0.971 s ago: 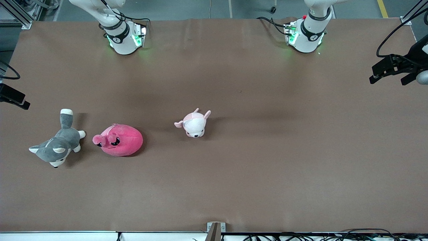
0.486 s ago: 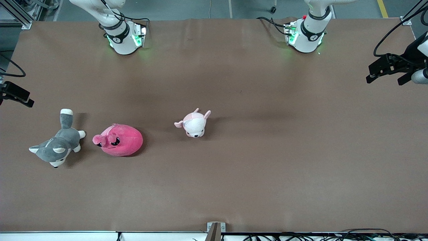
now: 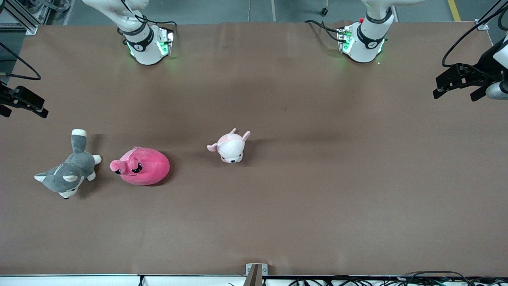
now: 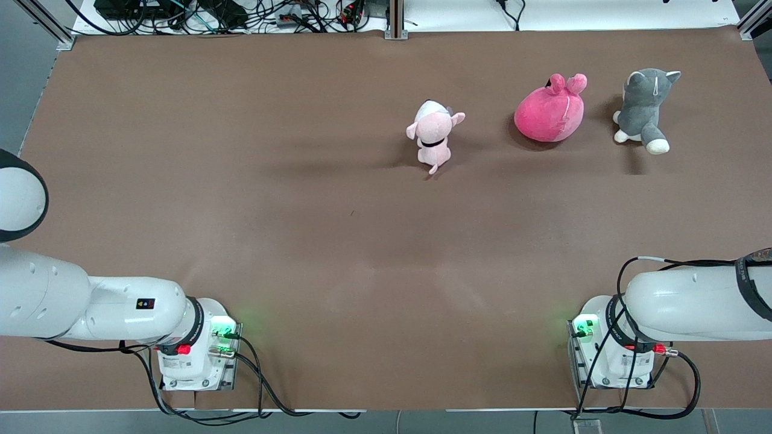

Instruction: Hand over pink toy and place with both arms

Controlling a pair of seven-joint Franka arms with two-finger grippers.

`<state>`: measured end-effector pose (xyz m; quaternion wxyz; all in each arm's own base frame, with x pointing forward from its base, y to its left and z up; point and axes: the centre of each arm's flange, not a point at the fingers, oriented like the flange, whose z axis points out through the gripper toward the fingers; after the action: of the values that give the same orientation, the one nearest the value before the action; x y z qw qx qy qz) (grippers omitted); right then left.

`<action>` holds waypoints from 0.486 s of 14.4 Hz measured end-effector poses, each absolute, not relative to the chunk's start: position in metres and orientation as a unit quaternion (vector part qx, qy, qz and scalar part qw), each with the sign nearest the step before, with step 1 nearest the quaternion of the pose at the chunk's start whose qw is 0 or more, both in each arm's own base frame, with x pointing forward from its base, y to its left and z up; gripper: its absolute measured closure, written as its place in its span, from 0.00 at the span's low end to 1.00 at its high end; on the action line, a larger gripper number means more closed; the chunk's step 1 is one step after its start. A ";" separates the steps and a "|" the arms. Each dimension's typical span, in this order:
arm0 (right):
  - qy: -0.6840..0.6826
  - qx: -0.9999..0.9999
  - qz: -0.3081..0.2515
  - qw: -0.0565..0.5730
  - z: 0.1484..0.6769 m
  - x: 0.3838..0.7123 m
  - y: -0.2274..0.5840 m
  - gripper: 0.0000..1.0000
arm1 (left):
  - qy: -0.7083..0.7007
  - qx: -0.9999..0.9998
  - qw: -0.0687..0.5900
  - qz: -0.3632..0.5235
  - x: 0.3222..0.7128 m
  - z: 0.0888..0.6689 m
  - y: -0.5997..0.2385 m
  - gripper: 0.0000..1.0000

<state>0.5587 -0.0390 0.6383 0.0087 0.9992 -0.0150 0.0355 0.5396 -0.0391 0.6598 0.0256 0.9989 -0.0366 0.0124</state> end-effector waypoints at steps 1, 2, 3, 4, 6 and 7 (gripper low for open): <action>-0.015 0.999 0.036 0.009 0.638 0.559 -0.039 0.00 | -0.036 0.999 0.026 0.012 0.540 0.660 -0.038 0.00; -0.015 0.999 0.035 0.009 0.637 0.559 -0.039 0.00 | -0.035 0.999 0.026 0.012 0.540 0.660 -0.037 0.00; -0.015 0.999 0.034 0.009 0.636 0.559 -0.039 0.00 | -0.034 0.999 0.026 0.013 0.540 0.660 -0.036 0.00; -0.015 0.999 0.033 0.009 0.635 0.559 -0.040 0.00 | -0.034 0.999 0.026 0.013 0.540 0.660 -0.036 0.00; -0.016 0.999 0.032 0.009 0.633 0.559 -0.041 0.00 | -0.033 0.999 0.026 0.013 0.540 0.660 -0.035 0.00; -0.017 0.999 0.032 0.009 0.633 0.559 -0.041 0.00 | -0.033 0.999 0.026 0.013 0.540 0.660 -0.035 0.00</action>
<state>0.5587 -0.0413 0.6331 0.0086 0.9993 -0.0168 0.0320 0.5399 -0.0349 0.6599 0.0259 0.9990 -0.0329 0.0126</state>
